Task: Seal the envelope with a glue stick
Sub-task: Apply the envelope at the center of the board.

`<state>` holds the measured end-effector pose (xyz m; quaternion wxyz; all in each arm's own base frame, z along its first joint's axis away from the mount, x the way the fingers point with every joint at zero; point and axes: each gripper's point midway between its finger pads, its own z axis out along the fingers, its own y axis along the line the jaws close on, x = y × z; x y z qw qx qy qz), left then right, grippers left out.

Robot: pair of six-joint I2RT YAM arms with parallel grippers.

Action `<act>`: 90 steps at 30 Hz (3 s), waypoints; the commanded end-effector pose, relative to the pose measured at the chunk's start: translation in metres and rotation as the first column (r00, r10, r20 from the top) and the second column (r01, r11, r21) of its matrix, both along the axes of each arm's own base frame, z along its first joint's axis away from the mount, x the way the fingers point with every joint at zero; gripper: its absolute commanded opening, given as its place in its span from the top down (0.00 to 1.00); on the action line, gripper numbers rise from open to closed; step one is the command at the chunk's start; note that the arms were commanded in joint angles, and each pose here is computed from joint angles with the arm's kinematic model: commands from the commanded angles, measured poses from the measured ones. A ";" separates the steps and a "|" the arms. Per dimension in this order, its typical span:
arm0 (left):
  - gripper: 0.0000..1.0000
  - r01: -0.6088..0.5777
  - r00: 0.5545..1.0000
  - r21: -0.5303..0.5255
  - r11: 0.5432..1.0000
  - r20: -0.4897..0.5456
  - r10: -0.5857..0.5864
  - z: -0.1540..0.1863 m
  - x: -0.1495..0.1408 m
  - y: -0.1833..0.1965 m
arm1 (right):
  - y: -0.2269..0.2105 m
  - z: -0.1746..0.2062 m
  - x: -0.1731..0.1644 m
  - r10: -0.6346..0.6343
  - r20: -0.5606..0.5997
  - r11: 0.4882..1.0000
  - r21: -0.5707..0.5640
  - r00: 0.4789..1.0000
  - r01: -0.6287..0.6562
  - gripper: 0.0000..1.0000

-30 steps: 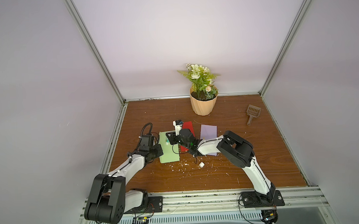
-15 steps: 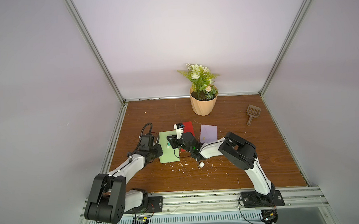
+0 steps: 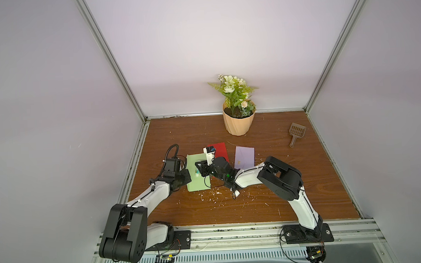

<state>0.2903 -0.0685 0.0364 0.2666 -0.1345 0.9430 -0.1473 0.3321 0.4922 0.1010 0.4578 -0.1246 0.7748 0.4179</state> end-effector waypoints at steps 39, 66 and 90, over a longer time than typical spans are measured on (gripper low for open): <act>1.00 -0.017 0.999 0.005 1.000 -0.031 0.017 -0.007 -0.007 0.001 | -0.009 -0.002 0.024 -0.057 -0.015 0.998 0.000 0.998 0.057 1.00; 0.99 -0.018 0.999 0.019 1.000 -0.030 0.019 -0.005 -0.003 0.002 | -0.004 0.069 0.007 0.033 -0.034 0.986 0.166 0.999 -0.027 1.00; 0.77 -0.179 0.978 -0.110 0.978 0.093 0.189 0.074 0.014 0.022 | -0.126 0.119 0.041 -0.101 -0.090 0.922 0.365 0.991 0.128 1.00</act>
